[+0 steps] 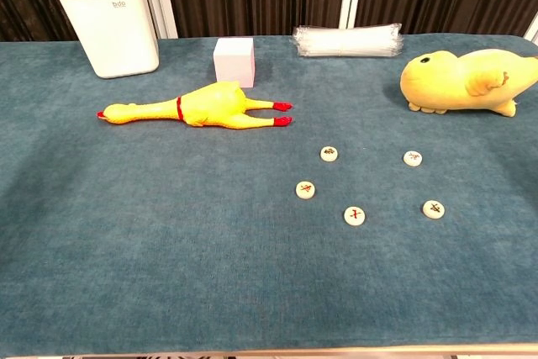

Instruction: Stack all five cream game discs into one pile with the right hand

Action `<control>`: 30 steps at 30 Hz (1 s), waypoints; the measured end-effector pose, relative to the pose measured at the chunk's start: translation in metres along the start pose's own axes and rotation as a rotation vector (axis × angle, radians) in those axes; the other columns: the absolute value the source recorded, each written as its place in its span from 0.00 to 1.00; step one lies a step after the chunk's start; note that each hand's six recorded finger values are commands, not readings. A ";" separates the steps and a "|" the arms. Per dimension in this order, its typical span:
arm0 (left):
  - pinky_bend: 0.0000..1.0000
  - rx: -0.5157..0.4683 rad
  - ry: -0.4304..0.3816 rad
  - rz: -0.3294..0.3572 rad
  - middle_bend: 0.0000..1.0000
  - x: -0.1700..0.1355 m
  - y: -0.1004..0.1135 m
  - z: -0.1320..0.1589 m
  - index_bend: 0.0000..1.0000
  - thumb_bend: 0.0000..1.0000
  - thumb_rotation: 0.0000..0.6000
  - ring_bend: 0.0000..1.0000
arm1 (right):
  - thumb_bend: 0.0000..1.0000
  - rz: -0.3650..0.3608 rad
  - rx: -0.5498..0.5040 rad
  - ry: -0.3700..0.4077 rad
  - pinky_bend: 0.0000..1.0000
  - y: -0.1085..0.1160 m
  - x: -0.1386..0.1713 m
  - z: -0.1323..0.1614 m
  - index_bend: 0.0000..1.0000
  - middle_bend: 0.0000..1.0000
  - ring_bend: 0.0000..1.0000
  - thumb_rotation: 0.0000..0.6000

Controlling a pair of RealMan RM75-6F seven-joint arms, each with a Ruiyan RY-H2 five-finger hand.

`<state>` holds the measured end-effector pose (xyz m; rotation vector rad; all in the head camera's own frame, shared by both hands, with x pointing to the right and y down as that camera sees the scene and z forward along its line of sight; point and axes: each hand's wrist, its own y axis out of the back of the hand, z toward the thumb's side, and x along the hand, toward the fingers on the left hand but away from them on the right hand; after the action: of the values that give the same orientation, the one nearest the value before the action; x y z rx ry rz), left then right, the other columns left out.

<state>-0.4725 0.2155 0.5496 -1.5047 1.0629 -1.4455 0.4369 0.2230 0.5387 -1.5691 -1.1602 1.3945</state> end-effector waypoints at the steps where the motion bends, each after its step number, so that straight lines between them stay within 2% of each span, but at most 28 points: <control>1: 0.07 -0.001 0.001 0.001 0.00 0.000 0.000 0.000 0.05 0.17 1.00 0.00 | 0.43 0.002 -0.001 0.003 0.03 0.000 0.000 0.001 0.07 0.00 0.00 1.00; 5: 0.07 -0.003 0.003 0.003 0.00 0.000 0.001 -0.001 0.05 0.17 1.00 0.00 | 0.39 0.013 -0.007 0.012 0.03 -0.002 0.000 0.002 0.07 0.00 0.00 1.00; 9: 0.07 0.000 0.004 0.000 0.00 0.001 0.000 -0.001 0.05 0.17 1.00 0.00 | 0.39 0.039 -0.029 0.030 0.03 -0.006 0.000 0.007 0.07 0.00 0.00 1.00; 16: 0.07 0.003 0.015 -0.008 0.00 0.001 -0.002 -0.002 0.04 0.17 1.00 0.00 | 0.39 0.139 -0.052 0.122 0.03 -0.019 -0.016 0.023 0.09 0.00 0.00 1.00; 22: 0.07 -0.001 0.034 -0.003 0.00 0.001 0.001 -0.005 0.04 0.17 1.00 0.00 | 0.39 0.204 -0.015 0.225 0.03 -0.029 -0.044 0.050 0.16 0.00 0.00 1.00; 30: 0.07 0.003 0.029 -0.006 0.00 0.002 0.000 -0.005 0.04 0.17 1.00 0.00 | 0.39 0.288 0.039 0.288 0.03 -0.050 -0.061 0.081 0.22 0.00 0.00 1.00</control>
<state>-0.4771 0.2136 0.5501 -1.4901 1.0743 -1.4766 0.3491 0.1784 0.5935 -1.8914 -0.7545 1.3030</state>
